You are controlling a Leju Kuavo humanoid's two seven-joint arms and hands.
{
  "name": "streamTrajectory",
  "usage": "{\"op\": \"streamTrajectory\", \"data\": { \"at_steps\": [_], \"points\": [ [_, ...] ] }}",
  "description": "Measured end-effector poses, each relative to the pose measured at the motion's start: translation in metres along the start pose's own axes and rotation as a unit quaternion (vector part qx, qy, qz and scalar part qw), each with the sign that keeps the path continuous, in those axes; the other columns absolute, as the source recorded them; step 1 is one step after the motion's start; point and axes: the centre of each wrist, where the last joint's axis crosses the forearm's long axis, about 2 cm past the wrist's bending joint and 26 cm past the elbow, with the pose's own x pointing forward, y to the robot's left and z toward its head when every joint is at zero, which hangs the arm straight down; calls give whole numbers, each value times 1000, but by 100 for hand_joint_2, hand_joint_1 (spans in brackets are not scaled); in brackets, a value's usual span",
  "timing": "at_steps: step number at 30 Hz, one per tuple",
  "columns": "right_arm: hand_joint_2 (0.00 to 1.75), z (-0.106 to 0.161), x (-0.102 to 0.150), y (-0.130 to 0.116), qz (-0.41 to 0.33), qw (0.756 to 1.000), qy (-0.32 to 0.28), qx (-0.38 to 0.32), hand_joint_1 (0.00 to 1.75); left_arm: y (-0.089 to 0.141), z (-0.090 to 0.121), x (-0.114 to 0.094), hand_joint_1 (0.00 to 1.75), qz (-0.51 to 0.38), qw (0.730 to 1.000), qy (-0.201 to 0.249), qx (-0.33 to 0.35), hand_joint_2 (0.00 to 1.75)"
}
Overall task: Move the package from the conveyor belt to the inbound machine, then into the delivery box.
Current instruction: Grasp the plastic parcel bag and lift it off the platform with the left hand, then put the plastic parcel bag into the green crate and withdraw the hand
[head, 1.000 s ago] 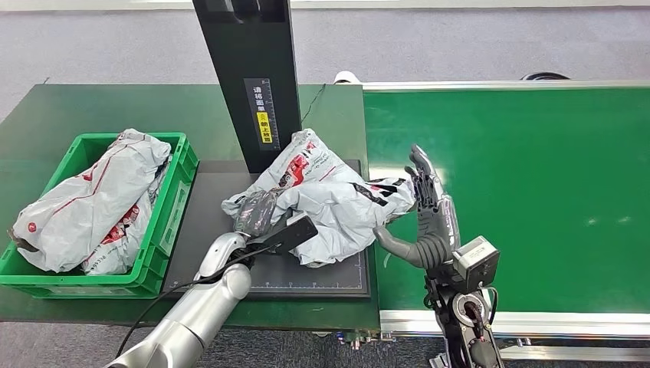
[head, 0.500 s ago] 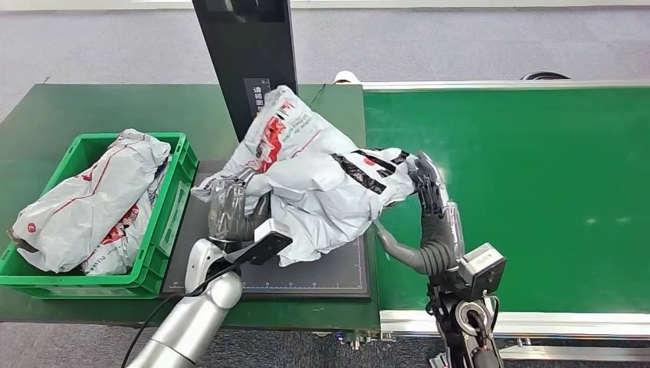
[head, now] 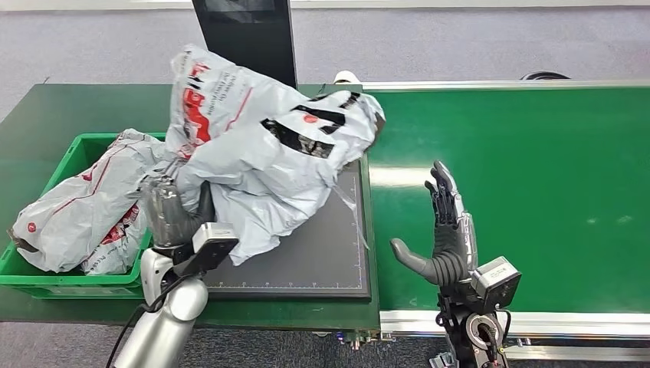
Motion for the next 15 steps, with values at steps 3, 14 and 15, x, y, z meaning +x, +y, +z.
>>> {"op": "streamTrajectory", "data": {
  "at_steps": [3,14,15],
  "points": [
    [175,0,2,-4,5,1000,-2,-4,0,19,-2,-14,175,-22,999,18,36,175],
    [175,5,5,-7,12,1000,-4,-9,0,59,3,-51,175,-131,987,59,73,175],
    [175,7,6,-7,13,1000,-3,-9,0,63,4,-57,175,-151,983,74,72,175]
  ]
}}
